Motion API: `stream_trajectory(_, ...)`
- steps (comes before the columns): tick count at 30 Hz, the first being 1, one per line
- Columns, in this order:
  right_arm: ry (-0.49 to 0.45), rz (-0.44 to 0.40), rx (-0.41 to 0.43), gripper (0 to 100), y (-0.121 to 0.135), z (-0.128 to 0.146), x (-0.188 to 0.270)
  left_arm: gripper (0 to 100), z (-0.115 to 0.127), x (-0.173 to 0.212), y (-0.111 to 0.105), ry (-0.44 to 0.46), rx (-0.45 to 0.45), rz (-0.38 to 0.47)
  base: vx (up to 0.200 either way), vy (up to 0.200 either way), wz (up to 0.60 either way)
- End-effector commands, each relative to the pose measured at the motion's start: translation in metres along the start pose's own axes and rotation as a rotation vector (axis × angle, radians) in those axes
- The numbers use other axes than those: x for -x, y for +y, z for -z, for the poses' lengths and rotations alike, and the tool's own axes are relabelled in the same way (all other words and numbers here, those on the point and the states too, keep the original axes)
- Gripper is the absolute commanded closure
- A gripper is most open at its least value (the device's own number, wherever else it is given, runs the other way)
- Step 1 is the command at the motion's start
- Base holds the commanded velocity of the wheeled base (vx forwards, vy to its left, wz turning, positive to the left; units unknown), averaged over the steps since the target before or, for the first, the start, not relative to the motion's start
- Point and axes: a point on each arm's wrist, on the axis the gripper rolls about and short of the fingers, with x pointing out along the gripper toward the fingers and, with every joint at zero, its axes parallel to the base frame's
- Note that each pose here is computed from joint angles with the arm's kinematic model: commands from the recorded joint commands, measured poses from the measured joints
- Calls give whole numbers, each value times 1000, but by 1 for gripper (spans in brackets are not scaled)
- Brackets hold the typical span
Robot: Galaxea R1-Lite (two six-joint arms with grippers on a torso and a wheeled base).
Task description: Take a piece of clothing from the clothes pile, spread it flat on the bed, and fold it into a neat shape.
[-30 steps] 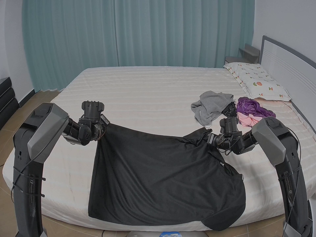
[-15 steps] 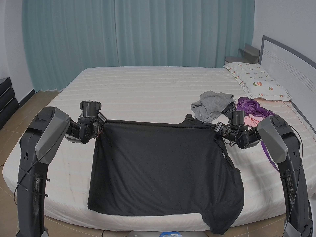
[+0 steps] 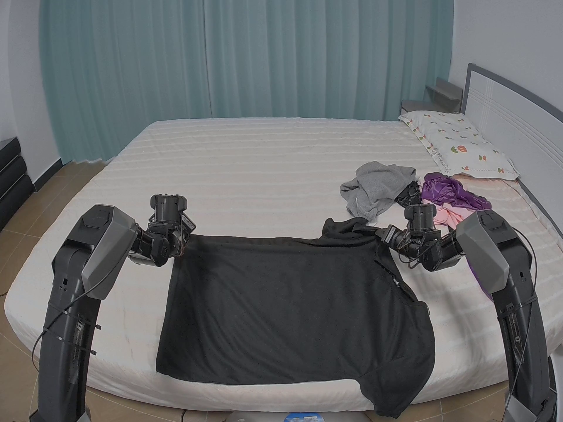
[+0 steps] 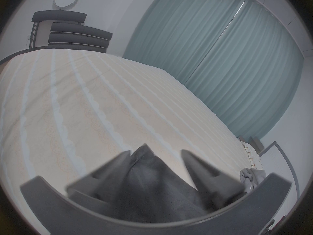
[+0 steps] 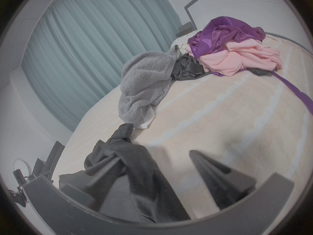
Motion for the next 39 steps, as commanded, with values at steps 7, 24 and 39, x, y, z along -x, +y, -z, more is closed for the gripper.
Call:
stream_trajectory(7,50,-49,-71,0,2,-30,48,0,-20,24,-5,13,9,-16,0,0,0)
stream_trajectory(24,183,-149,-156,0,33,4,83,0,-12,103,31,247,199,-48,0,0,0)
stream_trajectory(39,269,-96,-128,0,49,49,37,0,-2,132,46,267,441,74,0,0,0)
